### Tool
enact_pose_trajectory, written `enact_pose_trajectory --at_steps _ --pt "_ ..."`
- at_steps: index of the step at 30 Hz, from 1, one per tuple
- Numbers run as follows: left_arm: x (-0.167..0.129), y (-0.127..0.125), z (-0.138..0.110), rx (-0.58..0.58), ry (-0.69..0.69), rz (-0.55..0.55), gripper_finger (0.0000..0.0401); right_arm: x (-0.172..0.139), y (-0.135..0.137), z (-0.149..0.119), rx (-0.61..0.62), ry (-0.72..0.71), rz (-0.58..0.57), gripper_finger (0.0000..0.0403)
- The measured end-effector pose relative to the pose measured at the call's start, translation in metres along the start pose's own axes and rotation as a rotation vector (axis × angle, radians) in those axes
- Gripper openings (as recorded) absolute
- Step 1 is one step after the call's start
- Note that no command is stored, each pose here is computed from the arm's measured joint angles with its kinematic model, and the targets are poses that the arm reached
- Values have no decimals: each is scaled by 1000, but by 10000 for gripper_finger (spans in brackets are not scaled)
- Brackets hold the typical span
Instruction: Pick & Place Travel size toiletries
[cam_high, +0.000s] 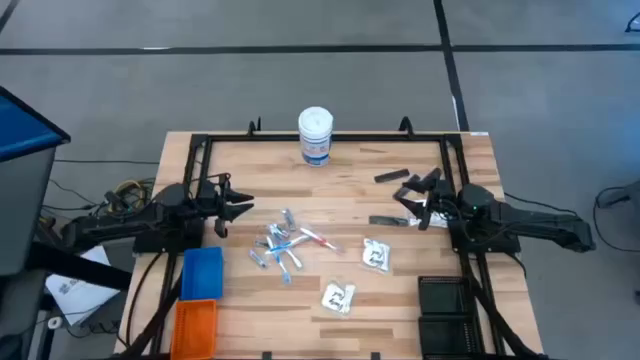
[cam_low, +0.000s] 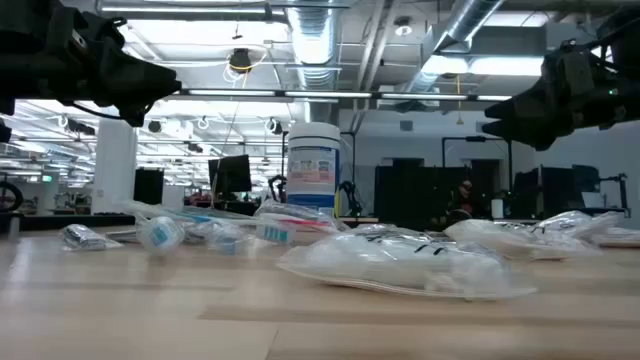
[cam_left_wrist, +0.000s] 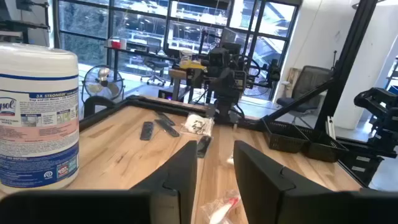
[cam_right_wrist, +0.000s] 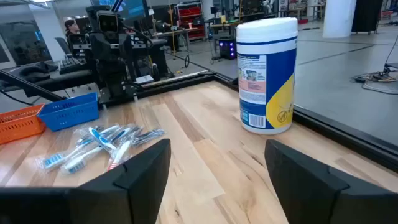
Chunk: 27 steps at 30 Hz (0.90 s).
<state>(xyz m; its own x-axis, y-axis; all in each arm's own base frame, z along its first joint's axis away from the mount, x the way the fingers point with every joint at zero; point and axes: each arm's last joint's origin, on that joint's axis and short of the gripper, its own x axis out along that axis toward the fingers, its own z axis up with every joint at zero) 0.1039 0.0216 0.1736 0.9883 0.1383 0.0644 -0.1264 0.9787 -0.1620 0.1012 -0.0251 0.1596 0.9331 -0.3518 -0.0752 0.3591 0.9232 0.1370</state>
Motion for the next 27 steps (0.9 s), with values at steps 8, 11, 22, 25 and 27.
enact_pose_trajectory --at_steps 8,11,22,25,27 --pt "0 0 0 0 0 0 100 0 0 0 0 0 0 255" --pt "0 0 0 0 0 0 100 0 0 0 0 0 0 255" --pt "1 0 -1 -1 16 3 100 0 0 0 0 0 0 255" --pt "1 0 -2 -2 22 4 100 0 0 0 0 1 0 255" --pt "2 1 -2 -3 26 4 100 0 0 0 0 0 0 255"
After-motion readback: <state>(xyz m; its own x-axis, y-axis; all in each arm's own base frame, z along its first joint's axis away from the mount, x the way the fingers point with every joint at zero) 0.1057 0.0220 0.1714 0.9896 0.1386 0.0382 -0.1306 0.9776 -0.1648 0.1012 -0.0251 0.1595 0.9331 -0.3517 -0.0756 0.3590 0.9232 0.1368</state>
